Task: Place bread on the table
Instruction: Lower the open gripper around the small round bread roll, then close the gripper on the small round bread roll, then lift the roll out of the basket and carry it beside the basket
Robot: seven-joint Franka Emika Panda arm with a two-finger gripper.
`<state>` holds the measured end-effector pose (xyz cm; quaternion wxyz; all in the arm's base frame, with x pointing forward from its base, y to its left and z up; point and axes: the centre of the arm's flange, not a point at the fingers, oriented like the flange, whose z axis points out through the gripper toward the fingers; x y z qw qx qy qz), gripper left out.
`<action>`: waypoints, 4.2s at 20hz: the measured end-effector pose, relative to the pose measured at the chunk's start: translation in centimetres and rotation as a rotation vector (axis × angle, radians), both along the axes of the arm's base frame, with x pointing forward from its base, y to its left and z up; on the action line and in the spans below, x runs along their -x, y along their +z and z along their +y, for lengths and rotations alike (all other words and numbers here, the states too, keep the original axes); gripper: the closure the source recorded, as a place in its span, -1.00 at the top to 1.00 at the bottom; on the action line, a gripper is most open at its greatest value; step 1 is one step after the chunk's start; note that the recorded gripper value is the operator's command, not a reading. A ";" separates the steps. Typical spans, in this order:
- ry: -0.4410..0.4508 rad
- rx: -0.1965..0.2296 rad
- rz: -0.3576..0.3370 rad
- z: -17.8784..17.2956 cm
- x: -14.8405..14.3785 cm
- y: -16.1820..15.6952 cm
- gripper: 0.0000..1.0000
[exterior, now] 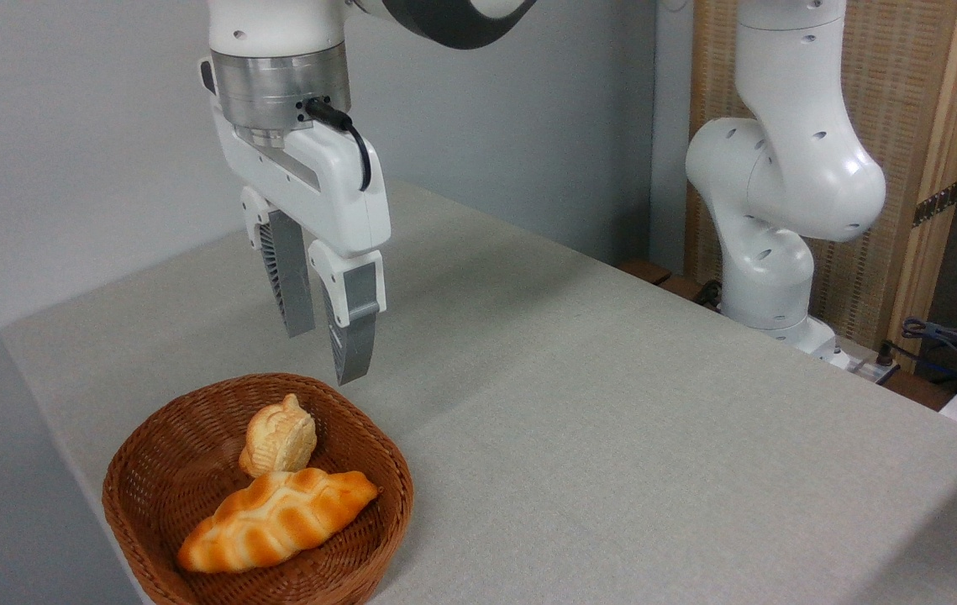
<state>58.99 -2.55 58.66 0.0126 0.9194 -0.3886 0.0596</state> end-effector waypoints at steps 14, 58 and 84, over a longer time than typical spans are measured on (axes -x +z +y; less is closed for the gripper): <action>0.289 0.040 0.069 -3.3 -1.3 -5.0 1.00; 0.306 0.071 0.043 -8.9 -4.9 -12.9 -0.22; 0.188 0.074 0.102 -4.7 -1.5 -6.3 -0.19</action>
